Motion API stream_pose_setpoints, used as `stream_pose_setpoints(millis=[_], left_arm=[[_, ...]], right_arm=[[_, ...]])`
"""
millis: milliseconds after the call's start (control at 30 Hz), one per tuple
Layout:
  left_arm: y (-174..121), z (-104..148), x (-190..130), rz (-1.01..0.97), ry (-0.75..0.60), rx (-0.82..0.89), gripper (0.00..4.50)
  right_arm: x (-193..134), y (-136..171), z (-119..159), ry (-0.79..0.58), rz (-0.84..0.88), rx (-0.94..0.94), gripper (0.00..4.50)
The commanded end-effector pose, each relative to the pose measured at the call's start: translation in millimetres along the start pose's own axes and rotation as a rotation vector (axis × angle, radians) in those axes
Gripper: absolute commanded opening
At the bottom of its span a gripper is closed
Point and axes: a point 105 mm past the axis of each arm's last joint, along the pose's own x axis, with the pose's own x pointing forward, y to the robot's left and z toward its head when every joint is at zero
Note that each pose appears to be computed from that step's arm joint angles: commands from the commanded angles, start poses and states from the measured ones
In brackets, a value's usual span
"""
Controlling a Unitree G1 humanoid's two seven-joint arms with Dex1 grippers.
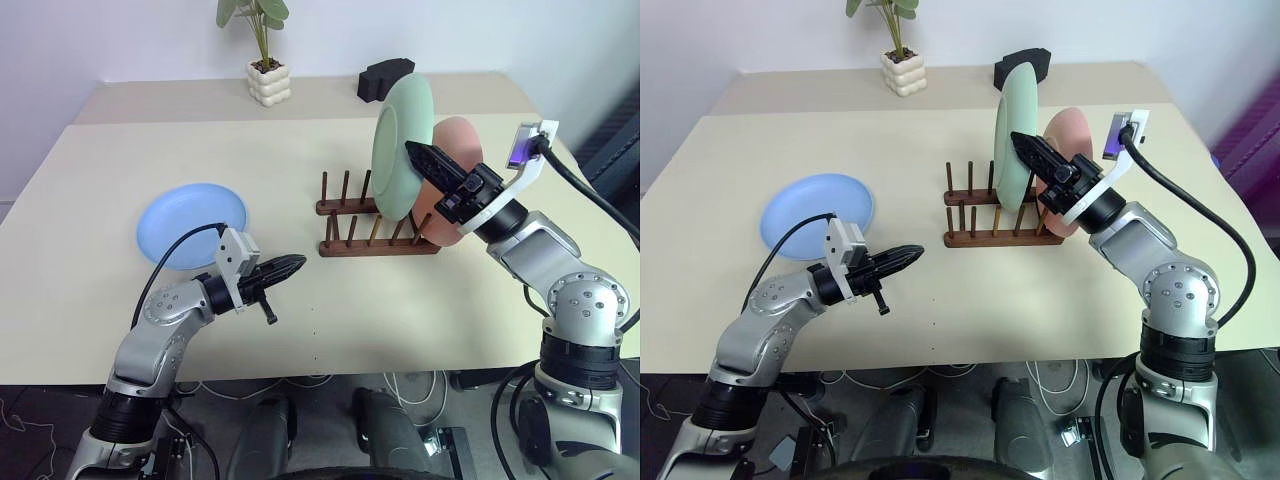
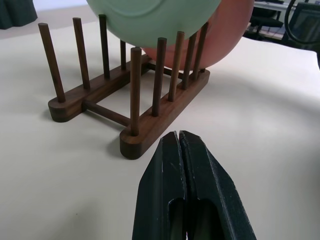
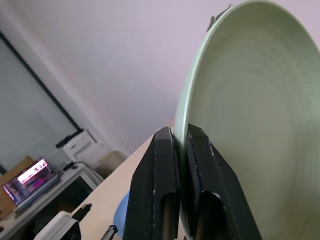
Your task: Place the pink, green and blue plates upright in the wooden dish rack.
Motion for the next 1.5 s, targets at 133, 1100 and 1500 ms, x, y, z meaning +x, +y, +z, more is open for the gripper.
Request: stream_pose_setpoints(millis=[133,1100,1500], left_arm=[[-4,12,2,-0.017,-0.031,0.038,0.0],[12,21,-2,0.062,-0.068,0.029,0.25],[178,55,-124,1.138,-0.065,-0.081,4.44]], right_arm=[[-3,5,7,-0.033,0.013,-0.003,0.36],[6,28,55,-0.064,0.098,-0.382,4.5],[26,59,4,0.182,0.385,-0.716,4.5]])
